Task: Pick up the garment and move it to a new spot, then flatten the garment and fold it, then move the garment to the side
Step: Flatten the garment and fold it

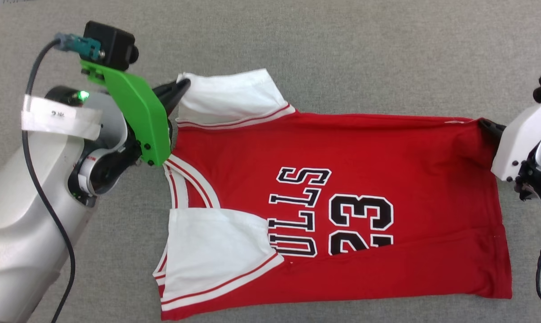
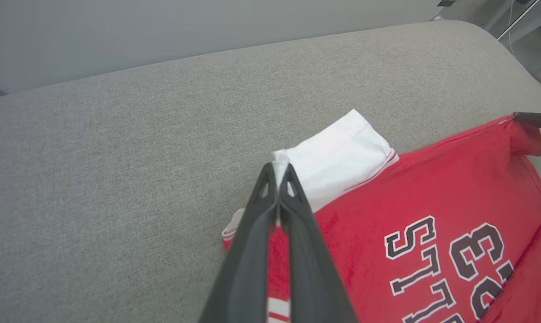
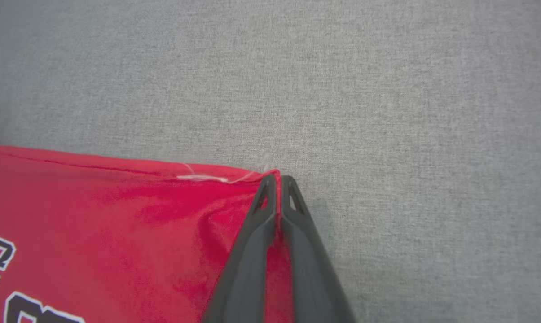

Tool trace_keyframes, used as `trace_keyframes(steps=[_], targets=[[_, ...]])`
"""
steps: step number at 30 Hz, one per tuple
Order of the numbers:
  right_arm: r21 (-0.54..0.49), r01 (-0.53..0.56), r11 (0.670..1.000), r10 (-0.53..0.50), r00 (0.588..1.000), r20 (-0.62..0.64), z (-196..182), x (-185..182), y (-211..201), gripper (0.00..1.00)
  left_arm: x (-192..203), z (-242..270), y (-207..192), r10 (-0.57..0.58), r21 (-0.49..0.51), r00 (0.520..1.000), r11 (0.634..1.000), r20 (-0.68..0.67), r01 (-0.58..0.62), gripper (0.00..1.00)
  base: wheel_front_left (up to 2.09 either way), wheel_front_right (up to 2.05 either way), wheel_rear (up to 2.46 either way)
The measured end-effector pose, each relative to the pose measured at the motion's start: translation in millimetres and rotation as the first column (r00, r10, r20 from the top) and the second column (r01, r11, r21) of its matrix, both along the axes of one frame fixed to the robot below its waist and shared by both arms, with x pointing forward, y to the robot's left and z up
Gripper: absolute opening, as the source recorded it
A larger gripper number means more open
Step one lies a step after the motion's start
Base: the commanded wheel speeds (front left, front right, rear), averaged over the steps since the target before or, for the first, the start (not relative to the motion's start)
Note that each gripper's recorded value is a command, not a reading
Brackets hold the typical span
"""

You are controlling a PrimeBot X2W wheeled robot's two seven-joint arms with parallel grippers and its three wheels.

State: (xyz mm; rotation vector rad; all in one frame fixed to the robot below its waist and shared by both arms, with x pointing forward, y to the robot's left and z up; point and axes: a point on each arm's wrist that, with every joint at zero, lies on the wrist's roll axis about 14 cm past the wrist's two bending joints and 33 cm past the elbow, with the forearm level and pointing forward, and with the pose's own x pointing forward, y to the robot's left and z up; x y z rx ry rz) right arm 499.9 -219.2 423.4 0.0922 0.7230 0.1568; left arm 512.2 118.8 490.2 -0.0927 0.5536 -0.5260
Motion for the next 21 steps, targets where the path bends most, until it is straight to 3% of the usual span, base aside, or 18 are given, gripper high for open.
trace_keyframes(steps=[8,16,21], targets=[[0.056,0.007,0.998,-0.012,0.997,0.075,20,-30,2,0.0,-45,3,11,0.04,-0.02,0.999,0.999,-0.018,-0.041,0.0,0.0,0.0,0.0],[0.125,-0.011,0.992,0.002,0.998,0.069,22,-69,9,0.0,-104,-11,20,0.086,-0.056,0.993,0.994,-0.082,-0.091,0.0,0.0,0.0,0.0],[0.056,-0.066,0.996,0.062,0.996,0.057,19,-86,9,0.0,-137,-28,26,0.111,-0.06,0.983,0.991,-0.146,-0.121,0.0,0.0,0.0,0.0]])
